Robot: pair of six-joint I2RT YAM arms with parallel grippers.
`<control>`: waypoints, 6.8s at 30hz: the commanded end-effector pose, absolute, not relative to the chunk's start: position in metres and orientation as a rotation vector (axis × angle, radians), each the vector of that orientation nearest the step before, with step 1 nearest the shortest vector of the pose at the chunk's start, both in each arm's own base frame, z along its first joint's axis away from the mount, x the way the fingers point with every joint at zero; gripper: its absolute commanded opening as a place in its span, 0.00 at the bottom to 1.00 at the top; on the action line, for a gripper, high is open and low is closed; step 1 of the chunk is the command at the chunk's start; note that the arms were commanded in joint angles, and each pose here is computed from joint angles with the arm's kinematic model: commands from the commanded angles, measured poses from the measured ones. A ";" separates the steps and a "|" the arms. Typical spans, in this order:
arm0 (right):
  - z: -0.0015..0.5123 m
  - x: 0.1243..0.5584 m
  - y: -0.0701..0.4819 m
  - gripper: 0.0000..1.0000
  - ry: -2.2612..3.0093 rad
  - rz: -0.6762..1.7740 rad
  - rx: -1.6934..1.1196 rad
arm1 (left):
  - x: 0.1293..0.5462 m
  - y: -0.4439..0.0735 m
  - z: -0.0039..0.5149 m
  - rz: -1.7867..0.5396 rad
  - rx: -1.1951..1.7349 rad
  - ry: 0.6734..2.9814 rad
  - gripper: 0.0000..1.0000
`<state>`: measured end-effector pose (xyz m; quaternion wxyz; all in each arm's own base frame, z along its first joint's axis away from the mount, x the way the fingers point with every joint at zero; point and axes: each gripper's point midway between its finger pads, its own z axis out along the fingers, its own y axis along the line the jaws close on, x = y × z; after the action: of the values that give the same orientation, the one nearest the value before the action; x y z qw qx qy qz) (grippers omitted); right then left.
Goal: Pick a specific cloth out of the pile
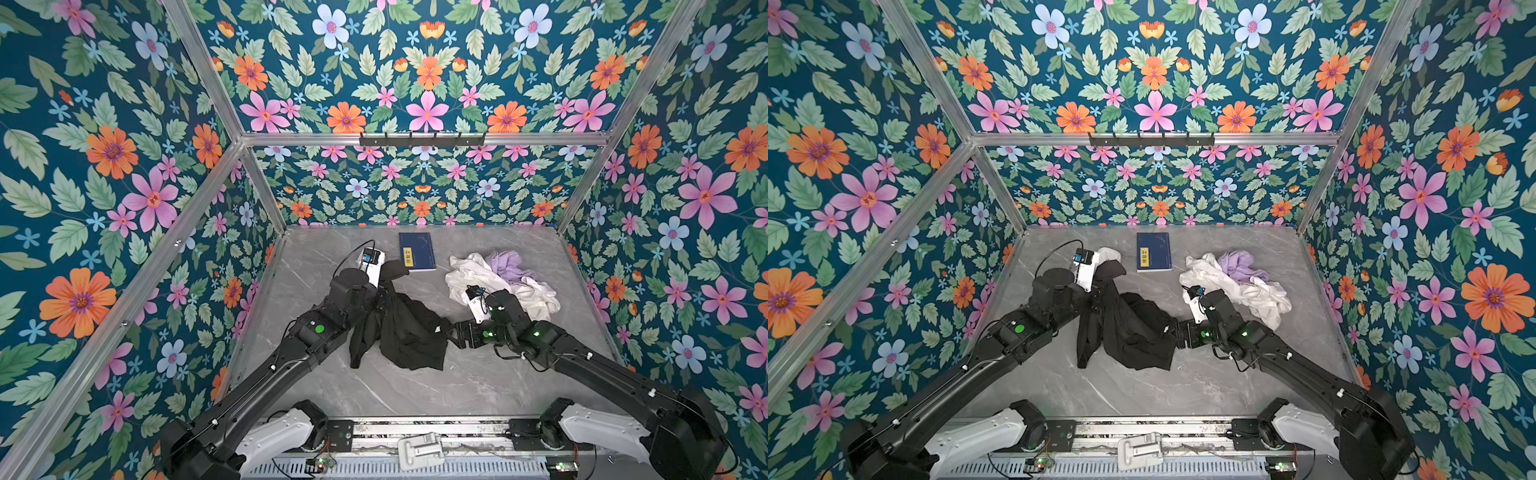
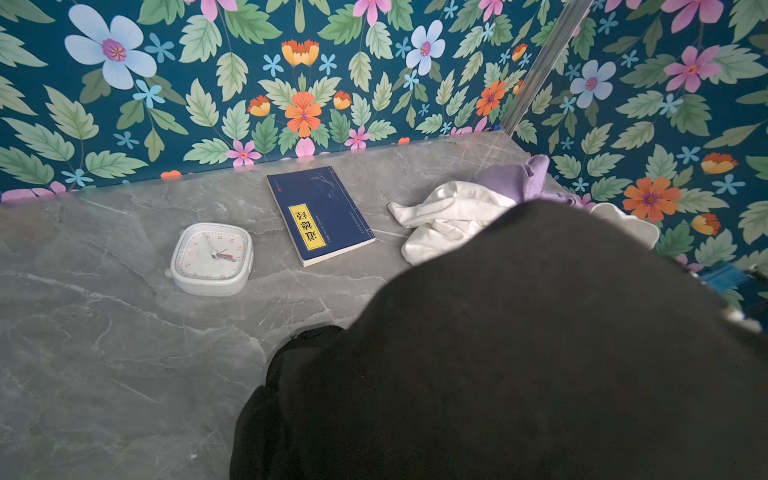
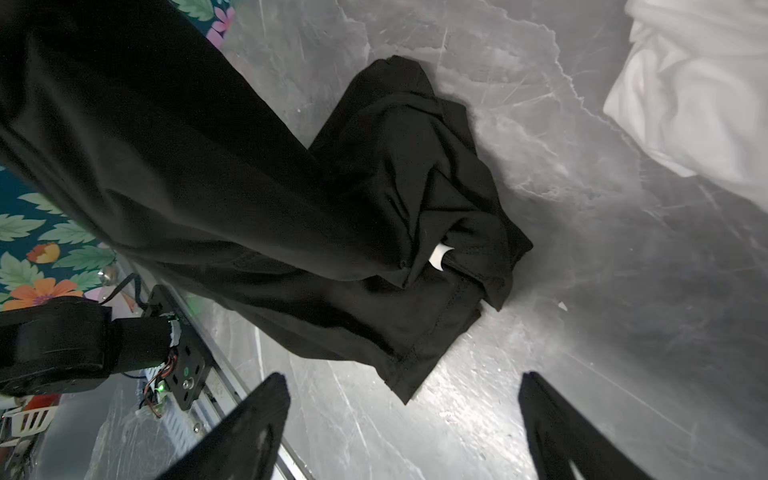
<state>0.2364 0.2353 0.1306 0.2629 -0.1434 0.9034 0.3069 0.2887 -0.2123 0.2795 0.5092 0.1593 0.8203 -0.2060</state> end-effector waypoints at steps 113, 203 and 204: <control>0.161 0.282 0.315 0.00 2.291 0.921 -0.525 | 0.251 -0.228 0.157 -0.695 0.334 2.308 1.00; 0.163 0.283 0.029 0.91 1.603 -0.186 -0.080 | 0.303 -0.005 0.153 0.245 -0.090 1.812 0.87; 0.160 0.282 0.030 0.91 1.603 -0.177 -0.083 | 0.308 0.003 0.146 0.234 -0.110 1.836 0.87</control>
<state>0.2732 0.0276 0.1039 0.5905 -0.0655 0.7987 -0.0953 0.2890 -0.0002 0.1180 0.5453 -0.0465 0.8275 0.1255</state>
